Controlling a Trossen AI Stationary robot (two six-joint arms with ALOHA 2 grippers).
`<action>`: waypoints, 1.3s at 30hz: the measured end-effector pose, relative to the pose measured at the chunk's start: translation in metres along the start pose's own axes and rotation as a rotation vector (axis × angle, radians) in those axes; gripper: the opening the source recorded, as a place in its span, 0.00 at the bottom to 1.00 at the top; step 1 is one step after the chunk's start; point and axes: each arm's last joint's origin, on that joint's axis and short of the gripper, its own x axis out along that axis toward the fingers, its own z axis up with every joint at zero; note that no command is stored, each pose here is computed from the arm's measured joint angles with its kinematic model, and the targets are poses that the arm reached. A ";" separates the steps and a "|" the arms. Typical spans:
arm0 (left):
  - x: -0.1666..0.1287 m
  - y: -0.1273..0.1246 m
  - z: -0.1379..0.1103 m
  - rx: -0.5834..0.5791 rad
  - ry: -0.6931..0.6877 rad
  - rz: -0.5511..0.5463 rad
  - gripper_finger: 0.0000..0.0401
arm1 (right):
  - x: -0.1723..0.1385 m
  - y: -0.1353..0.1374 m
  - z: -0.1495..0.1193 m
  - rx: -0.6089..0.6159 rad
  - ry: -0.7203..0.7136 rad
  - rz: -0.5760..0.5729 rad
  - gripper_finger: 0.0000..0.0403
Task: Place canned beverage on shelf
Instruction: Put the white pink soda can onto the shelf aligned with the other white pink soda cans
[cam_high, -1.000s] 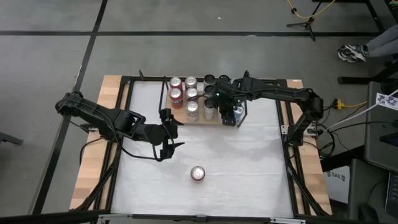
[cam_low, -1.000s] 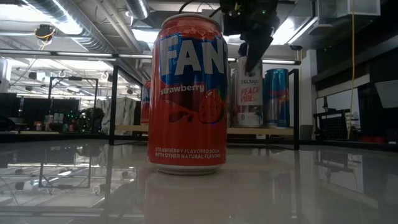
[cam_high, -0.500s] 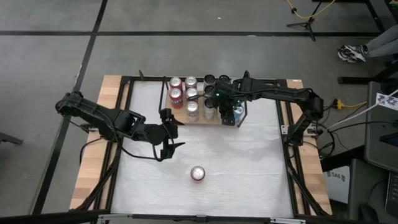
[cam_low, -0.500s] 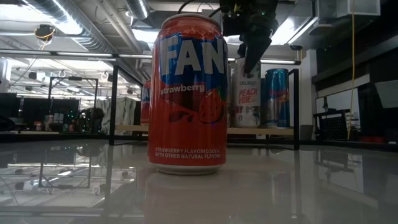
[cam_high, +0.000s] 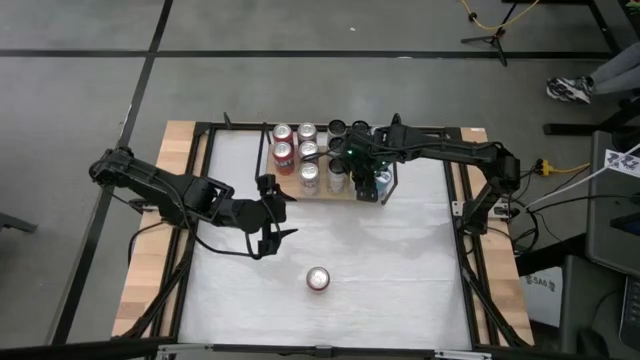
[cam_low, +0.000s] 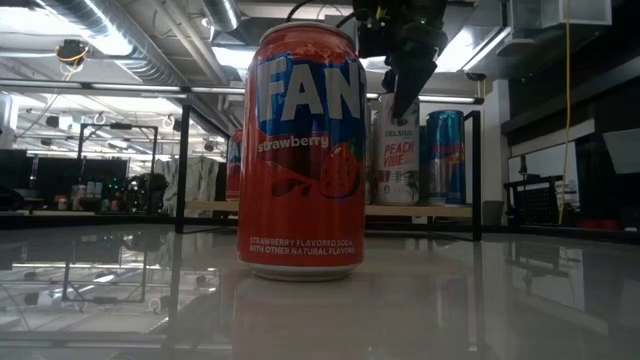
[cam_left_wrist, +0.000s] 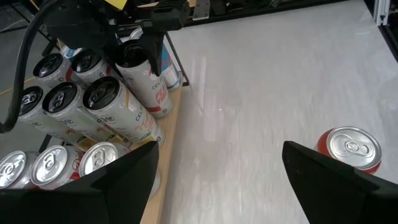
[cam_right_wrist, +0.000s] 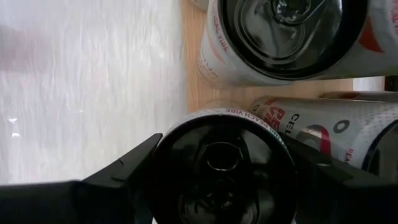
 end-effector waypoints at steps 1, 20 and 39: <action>0.000 0.000 0.000 0.000 0.000 0.000 0.83 | 0.000 0.000 0.000 0.000 0.000 0.000 0.65; 0.000 0.000 0.000 0.000 0.000 0.000 0.83 | 0.000 0.000 0.000 -0.023 0.002 -0.013 0.65; 0.000 0.000 0.000 0.000 -0.001 0.000 0.83 | 0.000 0.000 0.000 -0.024 0.001 -0.014 0.65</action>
